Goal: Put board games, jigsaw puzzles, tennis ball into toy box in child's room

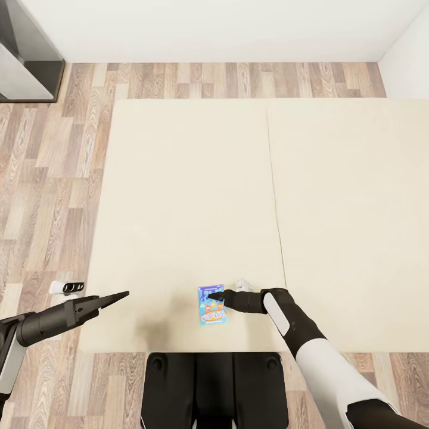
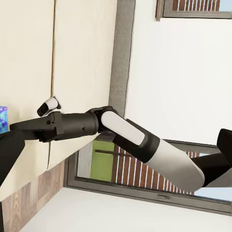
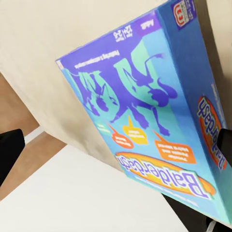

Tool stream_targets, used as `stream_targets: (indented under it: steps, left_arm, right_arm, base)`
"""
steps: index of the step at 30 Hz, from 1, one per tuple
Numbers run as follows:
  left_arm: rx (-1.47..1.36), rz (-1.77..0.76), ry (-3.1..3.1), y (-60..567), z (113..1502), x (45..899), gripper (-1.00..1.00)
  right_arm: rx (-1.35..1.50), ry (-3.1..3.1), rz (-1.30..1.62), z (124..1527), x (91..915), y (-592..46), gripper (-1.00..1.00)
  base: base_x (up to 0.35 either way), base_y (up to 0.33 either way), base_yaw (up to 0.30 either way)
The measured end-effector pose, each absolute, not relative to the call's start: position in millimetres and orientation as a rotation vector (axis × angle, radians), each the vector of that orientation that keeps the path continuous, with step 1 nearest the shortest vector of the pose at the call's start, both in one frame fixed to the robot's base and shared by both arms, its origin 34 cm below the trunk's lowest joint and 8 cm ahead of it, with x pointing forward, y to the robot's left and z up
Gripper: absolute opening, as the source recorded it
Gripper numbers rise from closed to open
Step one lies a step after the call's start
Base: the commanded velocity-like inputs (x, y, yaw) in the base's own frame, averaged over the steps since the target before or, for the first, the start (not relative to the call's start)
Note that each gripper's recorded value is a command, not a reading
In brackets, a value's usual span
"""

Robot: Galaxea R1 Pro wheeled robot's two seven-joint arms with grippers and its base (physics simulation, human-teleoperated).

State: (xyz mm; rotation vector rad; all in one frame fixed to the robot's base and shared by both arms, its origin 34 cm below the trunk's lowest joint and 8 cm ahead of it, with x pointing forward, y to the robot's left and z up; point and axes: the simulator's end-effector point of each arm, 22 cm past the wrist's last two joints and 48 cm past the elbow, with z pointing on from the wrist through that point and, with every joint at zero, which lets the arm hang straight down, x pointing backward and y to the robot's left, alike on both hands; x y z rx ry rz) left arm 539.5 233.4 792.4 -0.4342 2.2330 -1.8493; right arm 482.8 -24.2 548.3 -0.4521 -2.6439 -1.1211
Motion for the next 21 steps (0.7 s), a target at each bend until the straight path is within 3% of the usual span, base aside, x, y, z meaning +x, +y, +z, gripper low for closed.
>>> stream_targets:
  steps: [13, 21]
  left_arm:
    - [-0.434, -1.849, 2.233, 233.4, 792.4, 539.5, 1.0]
    - [-0.434, -1.849, 2.233, 233.4, 792.4, 539.5, 1.0]
  right_arm:
    - [-0.453, -2.643, -1.122, 548.4, 482.8, -24.1, 1.0]
    - [-0.453, -2.643, -1.122, 548.4, 482.7, -24.1, 1.0]
  base:
    - [0.0, 0.002, 0.056]
    - [0.0, 0.101, 0.001]
